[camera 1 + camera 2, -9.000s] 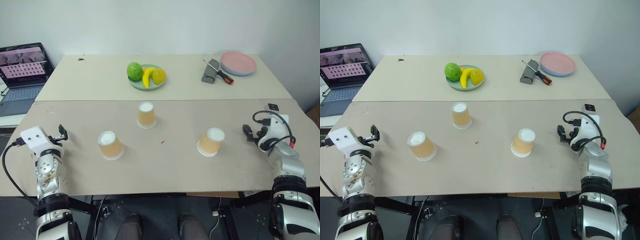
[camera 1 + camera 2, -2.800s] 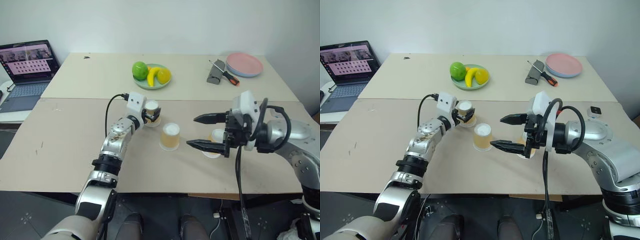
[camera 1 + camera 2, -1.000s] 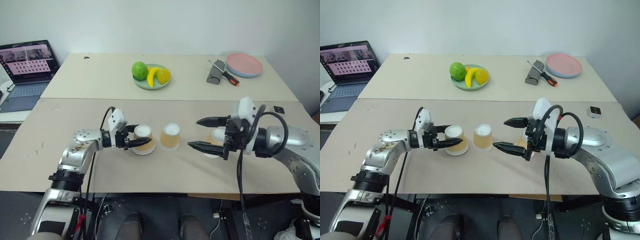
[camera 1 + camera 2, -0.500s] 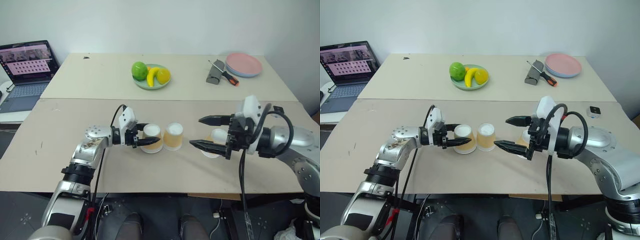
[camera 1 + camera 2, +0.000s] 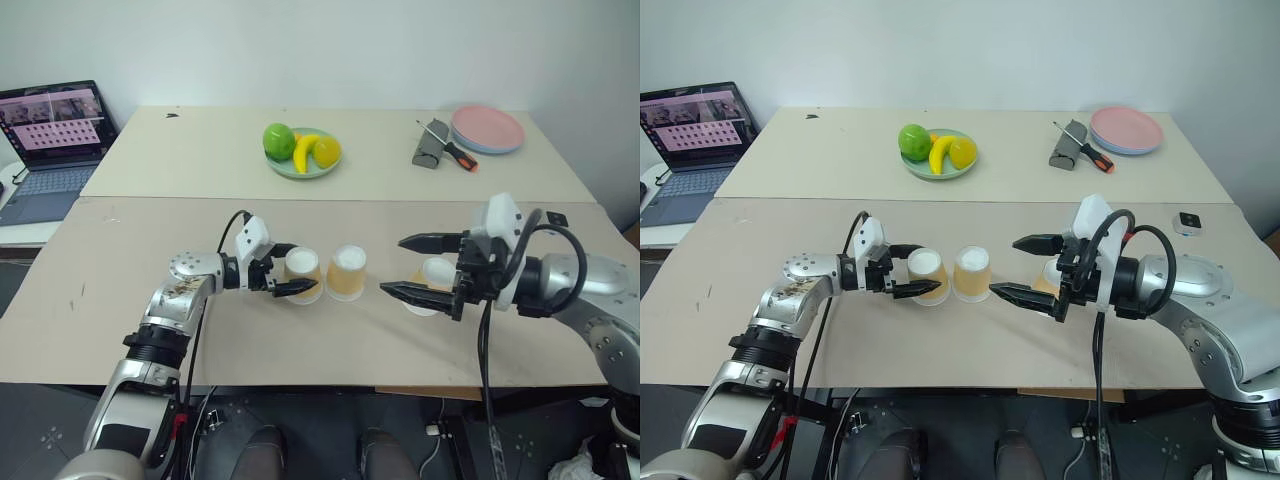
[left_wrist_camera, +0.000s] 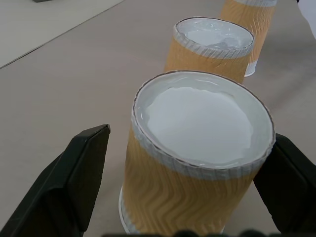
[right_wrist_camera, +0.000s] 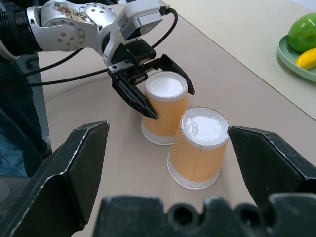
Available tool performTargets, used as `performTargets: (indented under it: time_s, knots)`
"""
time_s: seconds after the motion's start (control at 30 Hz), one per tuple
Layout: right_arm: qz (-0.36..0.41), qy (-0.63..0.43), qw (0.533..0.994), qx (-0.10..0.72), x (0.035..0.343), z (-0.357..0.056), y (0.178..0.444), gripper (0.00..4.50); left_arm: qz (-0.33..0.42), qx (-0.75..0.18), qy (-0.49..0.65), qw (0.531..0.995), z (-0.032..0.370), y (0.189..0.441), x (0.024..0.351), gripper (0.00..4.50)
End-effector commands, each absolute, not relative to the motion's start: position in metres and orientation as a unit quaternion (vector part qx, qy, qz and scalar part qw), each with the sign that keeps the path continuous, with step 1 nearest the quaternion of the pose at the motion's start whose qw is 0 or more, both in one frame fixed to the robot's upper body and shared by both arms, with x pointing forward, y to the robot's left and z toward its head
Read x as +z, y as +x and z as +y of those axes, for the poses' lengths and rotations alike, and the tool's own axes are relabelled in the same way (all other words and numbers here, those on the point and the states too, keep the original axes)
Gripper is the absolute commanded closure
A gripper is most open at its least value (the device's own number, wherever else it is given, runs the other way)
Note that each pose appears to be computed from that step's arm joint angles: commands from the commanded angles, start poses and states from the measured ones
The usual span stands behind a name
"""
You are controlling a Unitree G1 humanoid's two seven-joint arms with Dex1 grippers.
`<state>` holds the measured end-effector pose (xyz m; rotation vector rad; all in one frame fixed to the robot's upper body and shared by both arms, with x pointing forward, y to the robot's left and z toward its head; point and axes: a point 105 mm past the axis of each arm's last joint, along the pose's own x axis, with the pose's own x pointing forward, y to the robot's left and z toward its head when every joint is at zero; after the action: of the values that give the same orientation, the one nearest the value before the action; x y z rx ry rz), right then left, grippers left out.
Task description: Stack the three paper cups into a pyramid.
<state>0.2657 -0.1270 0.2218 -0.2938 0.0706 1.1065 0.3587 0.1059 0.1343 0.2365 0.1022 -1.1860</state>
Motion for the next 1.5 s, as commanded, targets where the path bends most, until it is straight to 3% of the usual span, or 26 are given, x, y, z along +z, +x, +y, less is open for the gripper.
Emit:
performTargets:
  time_s: [0.03, 0.47, 0.67, 0.8, 0.97, 1.17, 1.5]
  knots:
    - [0.01, -0.153, 0.84, 0.52, 0.235, -0.129, 0.263, 0.0, 0.014, -0.559, 0.132, 0.818, 0.108, 0.36, 0.158, 0.04]
    - [0.025, -0.153, 0.843, 0.516, 0.231, -0.138, 0.268, 0.0, 0.045, -0.605, 0.133, 0.784, 0.138, 0.326, 0.198, 0.04]
    - [0.043, -0.16, 0.879, 0.448, 0.229, -0.177, 0.279, 0.0, 0.046, -0.618, 0.14, 0.772, 0.15, 0.312, 0.231, 0.04]
    - [0.059, -0.168, 0.9, 0.397, 0.229, -0.212, 0.28, 0.0, 0.048, -0.618, 0.149, 0.77, 0.151, 0.309, 0.237, 0.04]
    - [0.111, -0.169, 0.912, 0.357, 0.206, -0.244, 0.275, 0.0, 0.052, -0.622, 0.152, 0.767, 0.149, 0.307, 0.238, 0.04]
    - [0.161, -0.166, 0.894, 0.385, 0.165, -0.229, 0.269, 0.0, 0.055, -0.624, 0.159, 0.763, 0.15, 0.305, 0.241, 0.04]
    - [0.145, -0.153, 0.89, 0.405, 0.157, -0.208, 0.281, 0.0, 0.049, -0.618, 0.167, 0.766, 0.15, 0.309, 0.244, 0.04]
